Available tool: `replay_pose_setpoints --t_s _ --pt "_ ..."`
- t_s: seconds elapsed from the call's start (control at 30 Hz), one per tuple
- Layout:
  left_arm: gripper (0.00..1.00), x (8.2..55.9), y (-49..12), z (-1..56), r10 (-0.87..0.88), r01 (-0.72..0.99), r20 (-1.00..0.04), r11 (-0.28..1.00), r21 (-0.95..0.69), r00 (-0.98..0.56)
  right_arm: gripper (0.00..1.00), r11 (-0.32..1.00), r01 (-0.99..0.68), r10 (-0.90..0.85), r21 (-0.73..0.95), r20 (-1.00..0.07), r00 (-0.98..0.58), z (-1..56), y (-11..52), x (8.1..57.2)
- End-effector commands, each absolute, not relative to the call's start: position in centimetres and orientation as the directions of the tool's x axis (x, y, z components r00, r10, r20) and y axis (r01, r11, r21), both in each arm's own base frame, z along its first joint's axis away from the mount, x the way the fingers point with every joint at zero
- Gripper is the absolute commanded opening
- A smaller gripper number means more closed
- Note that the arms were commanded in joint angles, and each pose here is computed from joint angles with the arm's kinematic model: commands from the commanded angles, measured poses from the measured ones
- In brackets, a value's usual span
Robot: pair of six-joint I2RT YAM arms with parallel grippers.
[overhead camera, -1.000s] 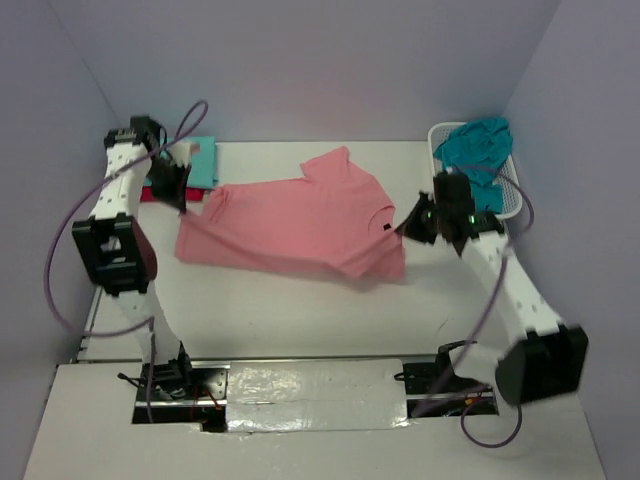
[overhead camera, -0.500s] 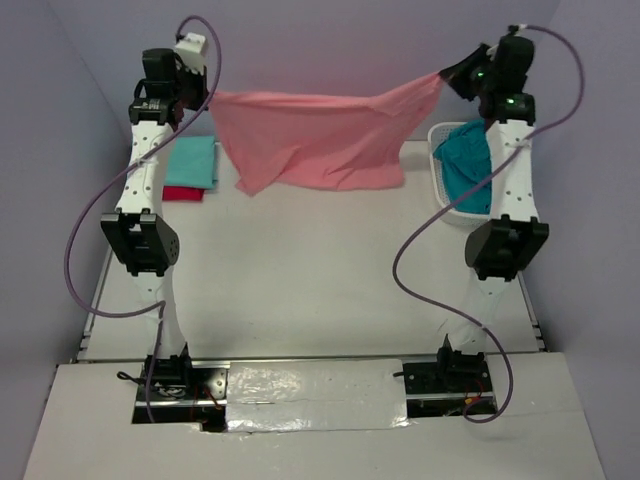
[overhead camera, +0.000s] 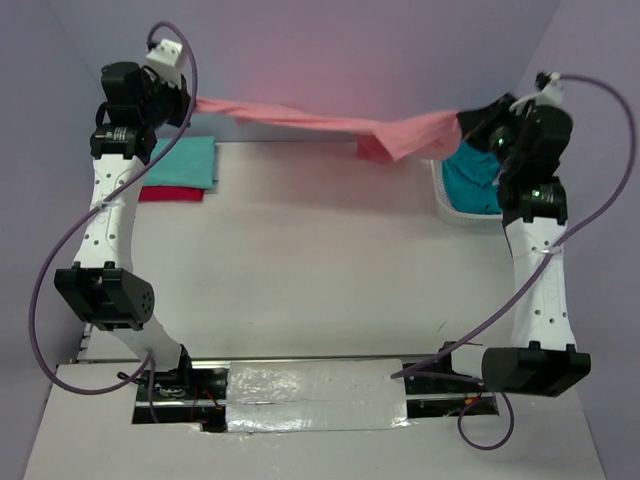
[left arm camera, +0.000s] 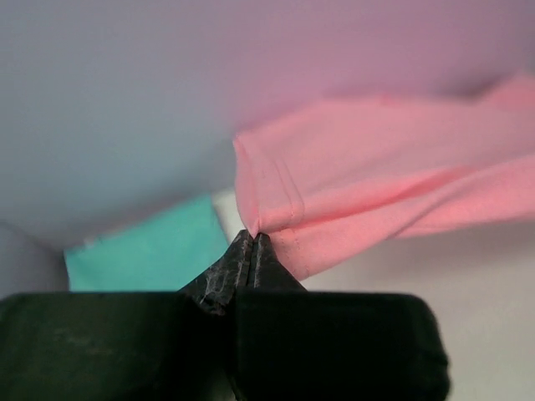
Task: Fold and stack the t-shirts
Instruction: Flatten out the tshirt
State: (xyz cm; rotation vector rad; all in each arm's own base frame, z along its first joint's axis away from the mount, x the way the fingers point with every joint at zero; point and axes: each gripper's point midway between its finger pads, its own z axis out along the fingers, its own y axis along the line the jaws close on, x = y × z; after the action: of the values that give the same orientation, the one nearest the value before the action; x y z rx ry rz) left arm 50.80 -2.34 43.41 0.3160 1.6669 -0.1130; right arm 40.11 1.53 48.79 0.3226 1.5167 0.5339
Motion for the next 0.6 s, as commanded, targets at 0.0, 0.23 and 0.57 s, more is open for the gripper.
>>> replay_pose_setpoints --t_s 0.0,0.23,0.57 --pt "0.00 48.0 -2.1 35.7 0.206 0.321 -0.933 0.941 0.106 -0.295 0.00 0.859 -0.089 0.486 0.504 -0.858 -0.164 40.7 2.5 38.2" --pt "0.00 36.9 -0.7 21.1 0.257 0.319 -0.689 0.947 0.039 -0.678 0.00 0.845 -0.019 0.486 0.535 -0.781 -0.393 26.8 6.3 27.6" --pt "0.00 25.4 0.9 10.6 0.310 0.332 -0.331 0.943 -0.010 -0.891 0.00 0.774 0.085 0.533 0.628 -0.573 -0.623 15.6 9.7 19.4"
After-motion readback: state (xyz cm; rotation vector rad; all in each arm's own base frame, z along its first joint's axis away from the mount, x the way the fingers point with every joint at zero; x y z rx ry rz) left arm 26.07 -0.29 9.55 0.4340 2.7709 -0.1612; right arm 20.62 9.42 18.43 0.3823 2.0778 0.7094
